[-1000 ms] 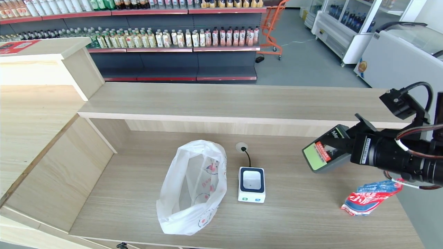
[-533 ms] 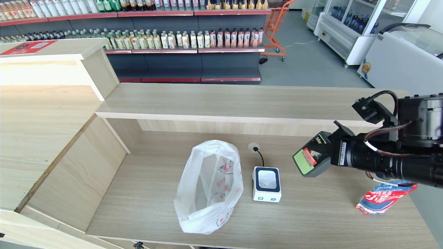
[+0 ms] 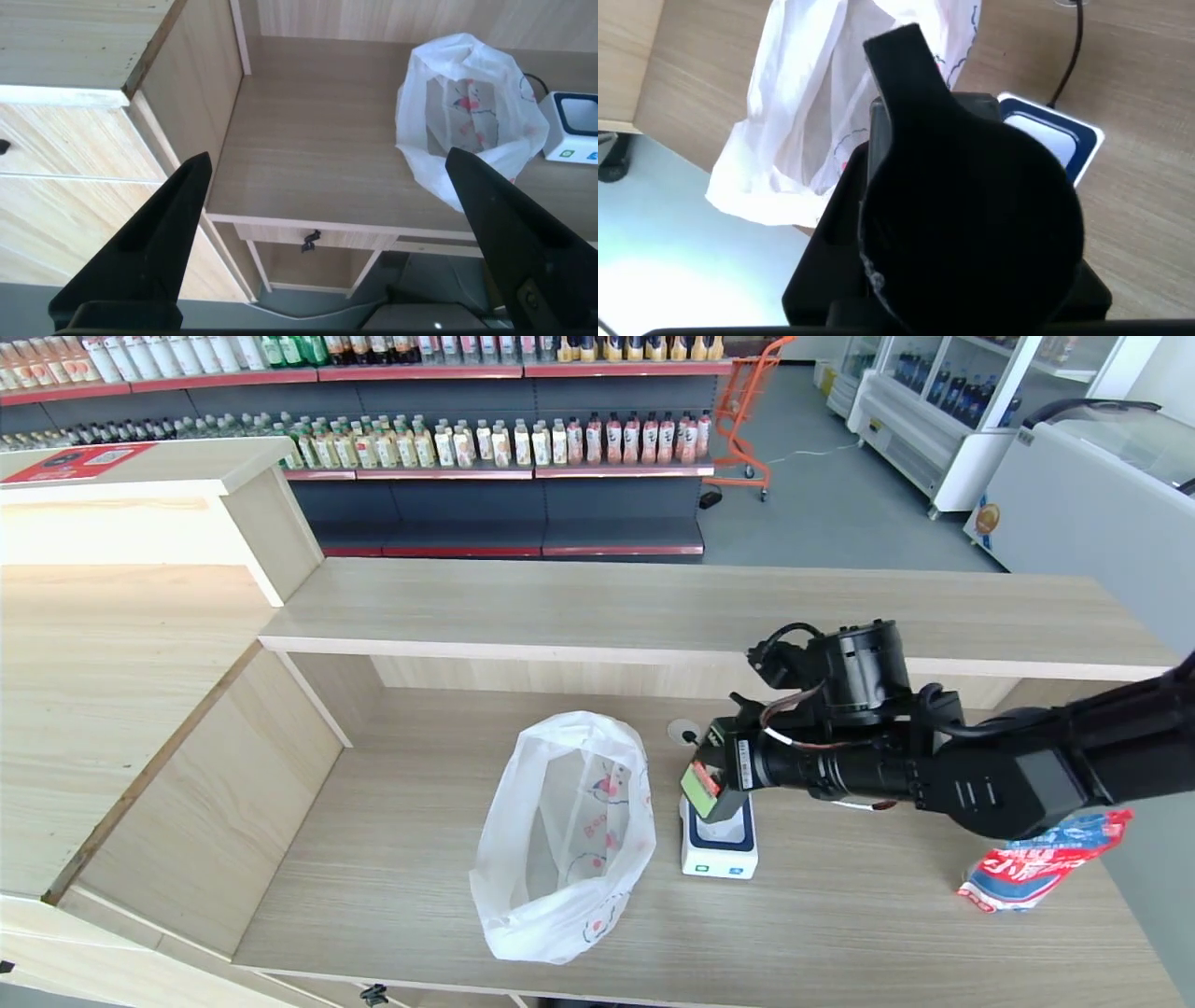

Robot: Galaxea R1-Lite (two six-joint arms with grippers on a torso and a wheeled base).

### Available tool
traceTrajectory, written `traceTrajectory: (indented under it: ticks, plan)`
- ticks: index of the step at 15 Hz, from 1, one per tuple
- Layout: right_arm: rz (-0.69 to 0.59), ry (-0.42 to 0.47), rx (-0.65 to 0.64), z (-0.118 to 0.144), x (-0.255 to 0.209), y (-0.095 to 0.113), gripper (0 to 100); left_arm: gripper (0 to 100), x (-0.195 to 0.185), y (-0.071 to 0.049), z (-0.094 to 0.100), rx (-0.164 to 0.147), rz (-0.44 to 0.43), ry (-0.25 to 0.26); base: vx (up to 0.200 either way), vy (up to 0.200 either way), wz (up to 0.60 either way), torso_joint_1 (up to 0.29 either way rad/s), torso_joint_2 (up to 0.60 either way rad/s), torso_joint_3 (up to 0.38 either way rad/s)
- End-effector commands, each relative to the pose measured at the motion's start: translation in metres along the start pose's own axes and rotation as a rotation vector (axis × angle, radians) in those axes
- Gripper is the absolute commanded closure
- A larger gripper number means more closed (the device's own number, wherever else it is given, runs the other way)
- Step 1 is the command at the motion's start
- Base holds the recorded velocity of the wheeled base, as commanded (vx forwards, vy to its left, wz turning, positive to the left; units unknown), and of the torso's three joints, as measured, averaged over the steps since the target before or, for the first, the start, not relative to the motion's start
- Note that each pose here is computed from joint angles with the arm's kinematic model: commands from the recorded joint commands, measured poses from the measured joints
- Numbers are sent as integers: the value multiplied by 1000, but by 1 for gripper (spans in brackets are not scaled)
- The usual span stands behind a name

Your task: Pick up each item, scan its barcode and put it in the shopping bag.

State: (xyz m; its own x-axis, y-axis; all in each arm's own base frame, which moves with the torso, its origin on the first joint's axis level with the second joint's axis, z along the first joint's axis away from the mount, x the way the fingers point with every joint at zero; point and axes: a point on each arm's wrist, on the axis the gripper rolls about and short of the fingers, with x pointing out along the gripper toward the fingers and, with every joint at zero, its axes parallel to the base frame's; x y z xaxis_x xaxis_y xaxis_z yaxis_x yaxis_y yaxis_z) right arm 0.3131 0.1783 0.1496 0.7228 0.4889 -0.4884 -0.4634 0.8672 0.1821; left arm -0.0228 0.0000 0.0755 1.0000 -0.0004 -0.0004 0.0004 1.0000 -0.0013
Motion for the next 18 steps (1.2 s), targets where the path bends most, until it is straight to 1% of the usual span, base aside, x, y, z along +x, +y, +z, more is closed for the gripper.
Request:
traceTrajectory:
  ticks: [1, 2, 3, 4, 5, 7, 9, 10, 12, 14, 15, 16, 18]
  plan:
    - [35, 96, -74, -31, 68, 14, 100, 0, 0, 0, 0, 0, -1, 0, 0, 0, 0, 0, 0, 0]
    - [55, 101, -149, -43, 91, 18, 100, 0, 0, 0, 0, 0, 0, 0, 0, 0, 0, 0, 0, 0]
    - [71, 89, -202, -49, 106, 23, 100, 0, 0, 0, 0, 0, 0, 0, 0, 0, 0, 0, 0, 0]
    - [94, 58, -263, -54, 125, 31, 100, 0, 0, 0, 0, 0, 0, 0, 0, 0, 0, 0, 0, 0]
    - [113, 32, -307, -56, 142, 39, 100, 0, 0, 0, 0, 0, 0, 0, 0, 0, 0, 0, 0, 0]
    - [139, -5, -350, -58, 167, 52, 100, 0, 0, 0, 0, 0, 0, 0, 0, 0, 0, 0, 0, 0]
    - [142, 3, -425, -72, 187, 52, 100, 0, 0, 0, 0, 0, 0, 0, 0, 0, 0, 0, 0, 0]
    - [141, 9, -439, -78, 193, 51, 100, 0, 0, 0, 0, 0, 0, 0, 0, 0, 0, 0, 0, 0]
    - [140, -3, -440, -86, 206, 49, 100, 0, 0, 0, 0, 0, 0, 0, 0, 0, 0, 0, 0, 0]
    - [139, -8, -441, -90, 213, 48, 100, 0, 0, 0, 0, 0, 0, 0, 0, 0, 0, 0, 0, 0]
    - [139, -25, -441, -88, 216, 48, 100, 0, 0, 0, 0, 0, 0, 0, 0, 0, 0, 0, 0, 0]
    - [139, -31, -441, -88, 216, 49, 0, 0, 0, 0, 0, 0, 0, 0, 0, 0, 0, 0, 0, 0]
    - [145, -73, -402, -73, 208, 51, 0, 0, 0, 0, 0, 0, 0, 0, 0, 0, 0, 0, 0, 0]
